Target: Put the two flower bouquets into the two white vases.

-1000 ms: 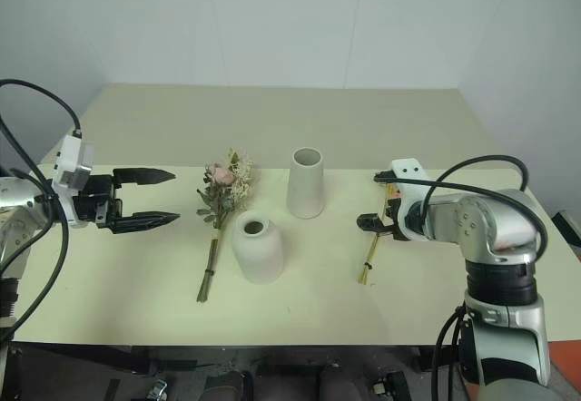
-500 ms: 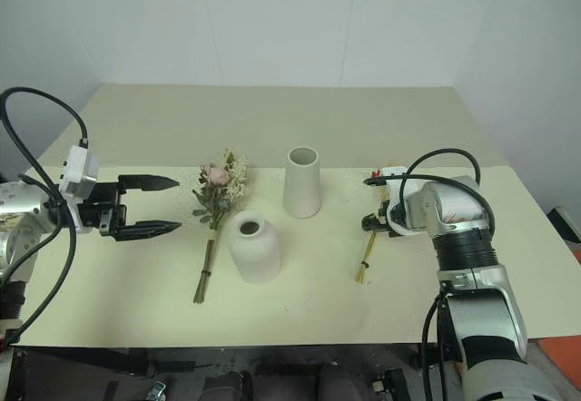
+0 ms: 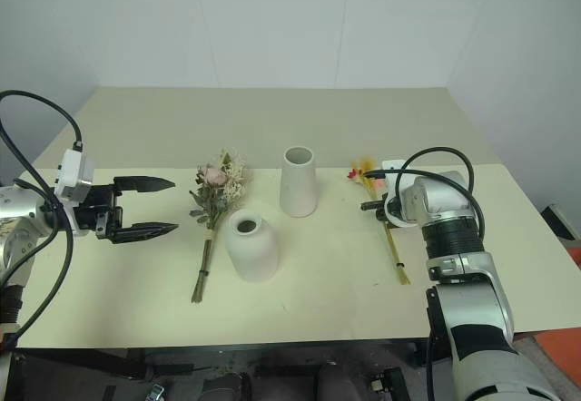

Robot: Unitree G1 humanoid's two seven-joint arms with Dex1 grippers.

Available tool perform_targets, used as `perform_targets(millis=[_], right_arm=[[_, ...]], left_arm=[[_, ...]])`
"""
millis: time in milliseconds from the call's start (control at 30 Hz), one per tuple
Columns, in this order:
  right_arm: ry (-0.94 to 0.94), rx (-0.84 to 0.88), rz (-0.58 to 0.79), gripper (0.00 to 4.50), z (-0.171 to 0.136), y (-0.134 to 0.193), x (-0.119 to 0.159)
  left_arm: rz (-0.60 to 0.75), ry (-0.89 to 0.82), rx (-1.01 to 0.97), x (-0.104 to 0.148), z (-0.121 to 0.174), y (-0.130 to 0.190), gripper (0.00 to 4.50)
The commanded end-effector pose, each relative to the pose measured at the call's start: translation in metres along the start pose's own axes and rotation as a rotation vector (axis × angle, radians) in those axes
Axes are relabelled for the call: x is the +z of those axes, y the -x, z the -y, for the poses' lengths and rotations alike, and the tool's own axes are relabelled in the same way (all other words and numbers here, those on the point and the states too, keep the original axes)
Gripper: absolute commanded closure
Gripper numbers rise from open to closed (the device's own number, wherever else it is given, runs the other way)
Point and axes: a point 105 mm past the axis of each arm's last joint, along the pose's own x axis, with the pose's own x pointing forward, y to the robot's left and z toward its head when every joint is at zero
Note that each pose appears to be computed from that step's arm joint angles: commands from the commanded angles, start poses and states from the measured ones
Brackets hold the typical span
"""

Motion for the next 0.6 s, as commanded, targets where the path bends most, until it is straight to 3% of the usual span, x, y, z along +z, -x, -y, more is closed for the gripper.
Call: perform_targets(millis=[33, 133, 233, 367, 600], right_arm=[[0.025, -0.134, 0.510, 4.46, 0.009, 0.055, 0.082], [-0.023, -0.120, 0.921, 4.46, -0.005, 0.119, 0.126], [-0.178, 0.175, 1.228, 4.46, -0.032, 0.184, 0.138], [-0.241, 0.410, 1.407, 4.46, -0.060, 0.220, 0.135], [-0.229, 0.512, 1.449, 4.46, -0.093, 0.207, 0.140]], left_arm=[[0.002, -0.045, 0.042, 0.010, -0.005, 0.011, 0.00], [0.006, -0.037, 0.057, 0.011, -0.005, 0.015, 0.00], [0.007, -0.024, 0.068, 0.011, -0.004, 0.016, 0.00], [0.016, -0.012, 0.080, 0.011, -0.003, 0.016, 0.00], [0.022, -0.002, 0.115, 0.015, -0.002, 0.016, 0.00]])
